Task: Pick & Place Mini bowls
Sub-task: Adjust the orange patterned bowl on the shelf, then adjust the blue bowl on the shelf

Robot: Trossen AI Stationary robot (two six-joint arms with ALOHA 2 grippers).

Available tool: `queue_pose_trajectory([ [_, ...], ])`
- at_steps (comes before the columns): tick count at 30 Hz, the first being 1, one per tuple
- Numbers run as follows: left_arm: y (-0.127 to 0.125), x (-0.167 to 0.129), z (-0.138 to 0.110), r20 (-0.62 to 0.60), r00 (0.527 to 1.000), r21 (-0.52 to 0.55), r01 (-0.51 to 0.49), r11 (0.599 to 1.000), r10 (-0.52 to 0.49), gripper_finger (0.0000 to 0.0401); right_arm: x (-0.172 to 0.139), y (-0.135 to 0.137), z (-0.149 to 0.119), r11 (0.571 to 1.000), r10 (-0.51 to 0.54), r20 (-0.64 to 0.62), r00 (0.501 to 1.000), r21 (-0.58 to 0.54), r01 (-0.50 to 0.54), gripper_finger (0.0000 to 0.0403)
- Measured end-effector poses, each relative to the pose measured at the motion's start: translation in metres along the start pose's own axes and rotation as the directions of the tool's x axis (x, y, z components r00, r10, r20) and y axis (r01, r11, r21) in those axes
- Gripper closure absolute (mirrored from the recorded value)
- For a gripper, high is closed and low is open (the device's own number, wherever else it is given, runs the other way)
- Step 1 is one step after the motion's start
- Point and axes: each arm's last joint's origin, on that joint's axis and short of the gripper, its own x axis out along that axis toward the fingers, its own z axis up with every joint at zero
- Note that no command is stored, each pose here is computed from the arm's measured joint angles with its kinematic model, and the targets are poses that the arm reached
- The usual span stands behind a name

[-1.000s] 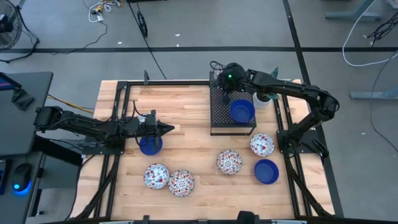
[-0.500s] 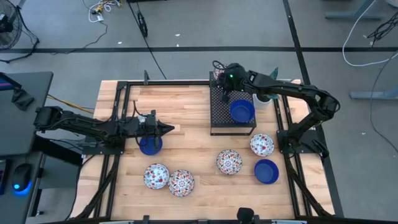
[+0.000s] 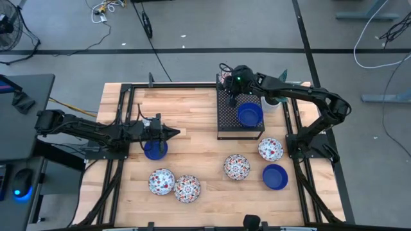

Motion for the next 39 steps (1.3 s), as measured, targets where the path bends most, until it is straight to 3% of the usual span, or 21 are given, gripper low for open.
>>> queue_pose_trajectory([
  [17, 0.0, 0.0, 0.0, -0.001, 1.0, -0.001, 0.0, 1.0, 0.0, 0.0392, 0.012, 0.002, -0.003, 0.999, 0.003, -0.023, 1.0, -0.037, -0.004, 0.0367],
  [30, 0.0, 0.0, -0.001, -0.006, 1.0, 0.001, -0.001, 1.0, 0.001, 0.0392, 0.009, 0.001, -0.002, 0.999, 0.001, -0.013, 1.0, -0.035, -0.002, 0.0258],
  [39, 0.0, 0.0, -0.001, -0.005, 1.0, 0.002, -0.001, 1.0, 0.001, 0.0392, -0.031, 0.001, 0.009, 1.0, -0.012, 0.077, 0.997, -0.012, 0.013, 0.0191],
])
